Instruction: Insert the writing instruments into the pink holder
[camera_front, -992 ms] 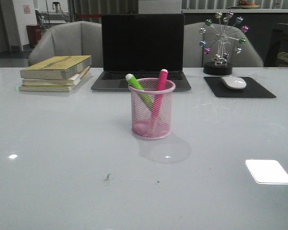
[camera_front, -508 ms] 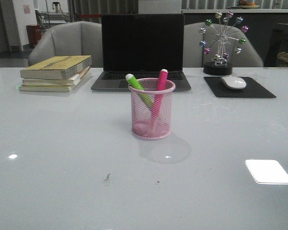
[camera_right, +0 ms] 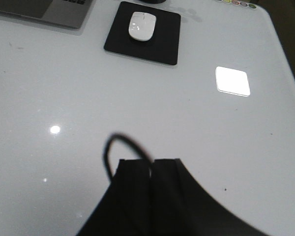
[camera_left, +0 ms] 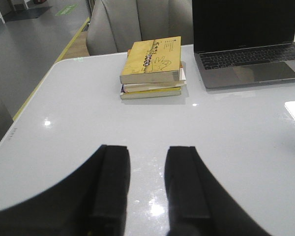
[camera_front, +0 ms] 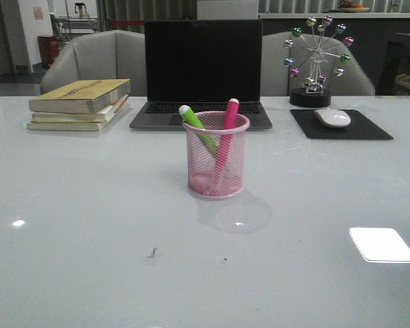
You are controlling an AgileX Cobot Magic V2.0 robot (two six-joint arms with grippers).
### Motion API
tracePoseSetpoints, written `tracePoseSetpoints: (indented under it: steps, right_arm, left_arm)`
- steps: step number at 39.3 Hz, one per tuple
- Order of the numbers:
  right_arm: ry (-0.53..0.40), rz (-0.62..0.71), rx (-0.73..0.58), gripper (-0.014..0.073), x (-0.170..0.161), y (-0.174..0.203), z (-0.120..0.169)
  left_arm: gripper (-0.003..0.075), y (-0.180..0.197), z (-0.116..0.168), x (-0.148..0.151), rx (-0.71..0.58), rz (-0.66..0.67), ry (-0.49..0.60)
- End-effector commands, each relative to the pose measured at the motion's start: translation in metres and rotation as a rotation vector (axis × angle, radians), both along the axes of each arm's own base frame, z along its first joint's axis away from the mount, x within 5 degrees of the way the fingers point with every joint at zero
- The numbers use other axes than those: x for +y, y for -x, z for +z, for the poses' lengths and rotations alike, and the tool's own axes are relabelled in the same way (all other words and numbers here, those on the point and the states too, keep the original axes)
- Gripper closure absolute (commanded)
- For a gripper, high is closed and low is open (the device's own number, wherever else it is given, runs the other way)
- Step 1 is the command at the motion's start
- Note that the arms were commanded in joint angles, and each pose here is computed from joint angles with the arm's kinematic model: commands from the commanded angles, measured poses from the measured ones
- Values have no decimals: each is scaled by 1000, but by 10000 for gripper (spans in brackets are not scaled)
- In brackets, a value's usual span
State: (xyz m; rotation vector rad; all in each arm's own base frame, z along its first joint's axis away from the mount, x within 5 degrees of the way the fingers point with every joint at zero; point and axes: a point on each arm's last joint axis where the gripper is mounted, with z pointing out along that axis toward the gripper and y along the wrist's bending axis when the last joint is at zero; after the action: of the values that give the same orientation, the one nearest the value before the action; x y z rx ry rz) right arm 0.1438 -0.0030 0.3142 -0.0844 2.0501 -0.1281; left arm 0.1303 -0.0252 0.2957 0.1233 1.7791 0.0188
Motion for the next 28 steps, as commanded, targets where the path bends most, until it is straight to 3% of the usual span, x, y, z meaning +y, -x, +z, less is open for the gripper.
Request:
tracePoseSetpoints:
  steps: [1, 12, 21, 28]
  right_arm:
    - [54, 11, -104, 564, -2, -2, 16]
    - [-3, 14, -134, 564, 1, -3, 18]
    - [-118, 28, -317, 564, 5, -7, 34]
    - [-164, 27, -367, 564, 6, -2, 37]
  left_arm:
    - [453, 0, 11, -2, -37, -20, 30]
    - [453, 0, 11, -2, -37, -20, 30]
    - [453, 0, 11, -2, -37, -20, 30]
    - [453, 0, 11, -2, -37, -20, 30]
